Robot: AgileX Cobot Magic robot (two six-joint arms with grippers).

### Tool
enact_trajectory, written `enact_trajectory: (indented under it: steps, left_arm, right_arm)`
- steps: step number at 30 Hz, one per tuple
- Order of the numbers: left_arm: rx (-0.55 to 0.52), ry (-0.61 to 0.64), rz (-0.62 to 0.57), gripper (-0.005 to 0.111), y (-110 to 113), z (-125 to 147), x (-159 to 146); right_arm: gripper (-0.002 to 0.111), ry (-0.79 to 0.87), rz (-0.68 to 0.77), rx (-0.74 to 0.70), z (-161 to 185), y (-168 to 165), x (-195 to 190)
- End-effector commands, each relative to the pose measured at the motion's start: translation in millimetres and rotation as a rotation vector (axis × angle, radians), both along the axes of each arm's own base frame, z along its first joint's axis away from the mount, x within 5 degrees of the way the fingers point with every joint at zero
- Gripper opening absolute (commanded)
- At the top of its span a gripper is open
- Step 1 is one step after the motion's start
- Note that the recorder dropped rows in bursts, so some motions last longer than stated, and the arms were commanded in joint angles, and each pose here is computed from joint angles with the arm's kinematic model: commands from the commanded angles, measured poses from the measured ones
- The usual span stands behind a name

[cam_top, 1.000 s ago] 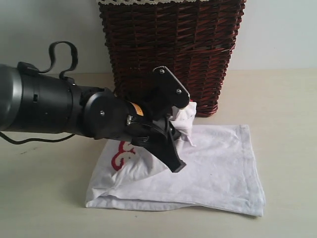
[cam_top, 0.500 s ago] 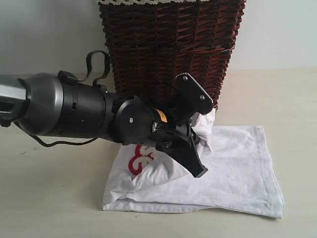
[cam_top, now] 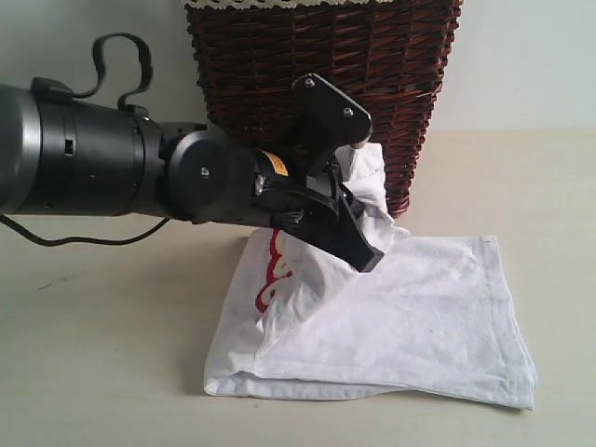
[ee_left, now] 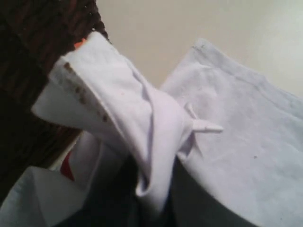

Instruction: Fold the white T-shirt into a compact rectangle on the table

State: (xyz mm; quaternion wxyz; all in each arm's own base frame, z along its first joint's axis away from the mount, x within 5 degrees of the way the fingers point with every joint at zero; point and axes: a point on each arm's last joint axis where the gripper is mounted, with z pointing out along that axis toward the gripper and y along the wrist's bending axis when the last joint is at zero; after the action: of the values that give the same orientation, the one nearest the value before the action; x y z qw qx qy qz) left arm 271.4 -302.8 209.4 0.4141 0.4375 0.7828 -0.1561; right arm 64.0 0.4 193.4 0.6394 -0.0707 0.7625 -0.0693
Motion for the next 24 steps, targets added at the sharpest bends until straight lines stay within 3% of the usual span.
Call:
enact_trajectory:
  steps: [1, 24]
  left_arm:
    - [-0.023, -0.02, 0.009, 0.0, 4.1, 13.0, 1.7]
    - [-0.052, -0.085, 0.024, 0.0, 10.2, 27.9, 6.2]
  right_arm:
    - [0.025, -0.006, -0.008, -0.003, -0.1, -0.6, 0.1]
    - [0.025, -0.006, -0.008, -0.003, -0.1, -0.6, 0.1]
